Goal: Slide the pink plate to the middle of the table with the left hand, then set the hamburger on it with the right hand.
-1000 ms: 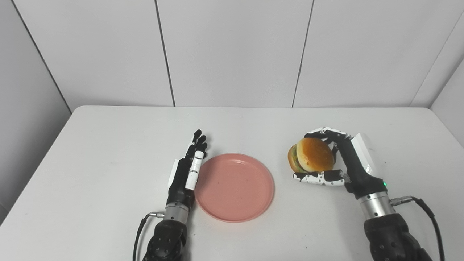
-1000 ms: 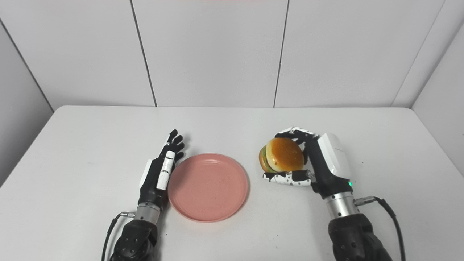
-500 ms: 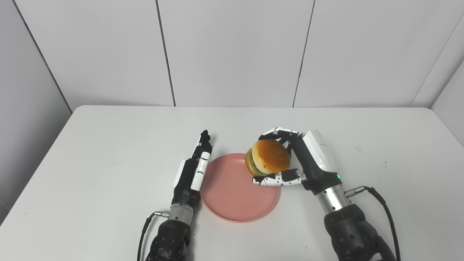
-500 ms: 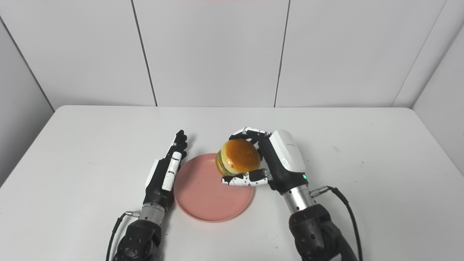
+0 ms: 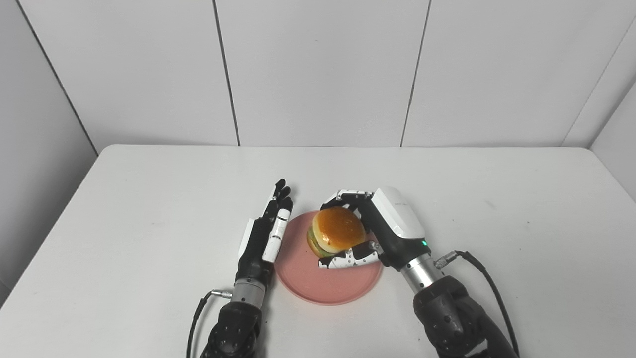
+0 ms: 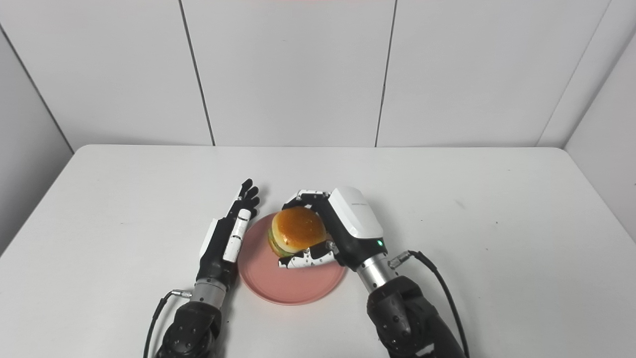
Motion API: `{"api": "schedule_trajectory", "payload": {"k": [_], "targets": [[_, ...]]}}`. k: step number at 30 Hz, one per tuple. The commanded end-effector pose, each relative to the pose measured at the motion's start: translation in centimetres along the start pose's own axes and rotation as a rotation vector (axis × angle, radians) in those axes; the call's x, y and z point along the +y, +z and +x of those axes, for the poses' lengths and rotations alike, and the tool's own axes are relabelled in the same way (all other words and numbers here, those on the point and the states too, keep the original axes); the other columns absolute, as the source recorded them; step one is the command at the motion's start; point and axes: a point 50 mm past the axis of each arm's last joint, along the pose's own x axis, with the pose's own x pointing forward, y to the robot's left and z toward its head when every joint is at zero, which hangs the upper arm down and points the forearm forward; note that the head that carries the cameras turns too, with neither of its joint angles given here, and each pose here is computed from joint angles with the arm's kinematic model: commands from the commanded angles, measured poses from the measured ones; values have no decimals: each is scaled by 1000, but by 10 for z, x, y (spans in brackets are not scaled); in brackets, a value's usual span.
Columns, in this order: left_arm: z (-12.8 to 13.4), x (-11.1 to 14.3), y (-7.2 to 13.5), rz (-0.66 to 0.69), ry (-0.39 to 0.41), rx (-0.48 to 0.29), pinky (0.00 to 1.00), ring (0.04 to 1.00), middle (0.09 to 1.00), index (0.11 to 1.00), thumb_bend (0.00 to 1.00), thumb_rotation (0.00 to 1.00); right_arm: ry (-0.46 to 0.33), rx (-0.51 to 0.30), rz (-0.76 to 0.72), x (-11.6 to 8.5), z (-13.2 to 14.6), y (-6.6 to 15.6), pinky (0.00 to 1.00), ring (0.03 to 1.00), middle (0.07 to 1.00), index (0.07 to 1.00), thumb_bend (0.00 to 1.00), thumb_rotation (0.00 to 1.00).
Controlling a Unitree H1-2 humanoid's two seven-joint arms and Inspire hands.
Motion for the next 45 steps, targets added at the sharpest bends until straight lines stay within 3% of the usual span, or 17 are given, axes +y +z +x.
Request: {"api": "schedule_trajectory", "payload": {"k": [1, 6, 14, 16, 20, 26, 29, 32, 34, 35, 36, 37, 39, 41, 45], "targets": [[-38, 6, -46, 7, 20, 166, 975, 962, 968, 949, 607, 1000, -27, -77, -25, -10, 14, 11, 186, 407, 497, 484, 513, 0], [-39, 5, -46, -5, 28, 161, 971, 958, 966, 948, 597, 1000, 16, -72, -59, -1, 18, 5, 215, 367, 442, 519, 506, 0], [-40, 4, -44, -27, 25, 165, 977, 961, 973, 958, 569, 1000, 52, -69, -86, 11, 21, -1, 218, 415, 496, 484, 513, 0], [-41, 4, -43, -29, 25, 162, 977, 961, 974, 960, 564, 1000, 54, -67, -91, 13, 21, -3, 233, 374, 448, 520, 507, 0], [-41, 5, -43, -24, 26, 165, 973, 957, 969, 958, 566, 1000, 55, -57, -103, 15, 22, -7, 247, 365, 438, 531, 505, 0], [-41, 7, -44, -16, 24, 163, 970, 952, 967, 957, 577, 1000, 49, -54, -117, 15, 22, -10, 245, 417, 497, 488, 513, 0], [-41, 8, -45, -16, 23, 160, 968, 951, 965, 958, 576, 1000, 39, -64, -126, 15, 21, -11, 314, 397, 448, 533, 508, 0], [-41, 9, -46, -6, 18, 163, 966, 953, 963, 950, 583, 1000, 13, -87, -161, 13, 18, -11, 411, 419, 477, 546, 508, 0], [-41, 9, -46, -6, 17, 161, 970, 953, 963, 948, 583, 1000, -3, -101, -179, 12, 15, -10, 478, 561, 483, 522, 515, 3], [-41, 9, -45, -5, 16, 159, 976, 956, 963, 947, 584, 1000, -10, -107, -186, 11, 14, -10, 526, 623, 614, 511, 508, 79], [-41, 9, -46, -4, 16, 159, 978, 957, 964, 947, 585, 1000, -18, -113, -188, 11, 13, -9, 551, 655, 681, 505, 505, 119], [-41, 9, -46, -4, 17, 159, 976, 955, 961, 943, 591, 1000, -23, -117, -189, 10, 12, -9, 594, 709, 752, 682, 543, 300], [-40, 8, -46, 0, 19, 160, 976, 954, 959, 939, 593, 1000, -35, -120, -179, 10, 10, -8, 636, 758, 805, 787, 577, 438], [-40, 8, -46, 7, 19, 165, 973, 954, 958, 936, 596, 1000, -44, -125, -163, 9, 8, -7, 683, 799, 843, 834, 605, 516], [-40, 8, -46, -10, 16, 162, 977, 958, 961, 938, 588, 1000, -33, -118, -148, 9, 4, -9, 767, 854, 891, 869, 633, 591]]}}
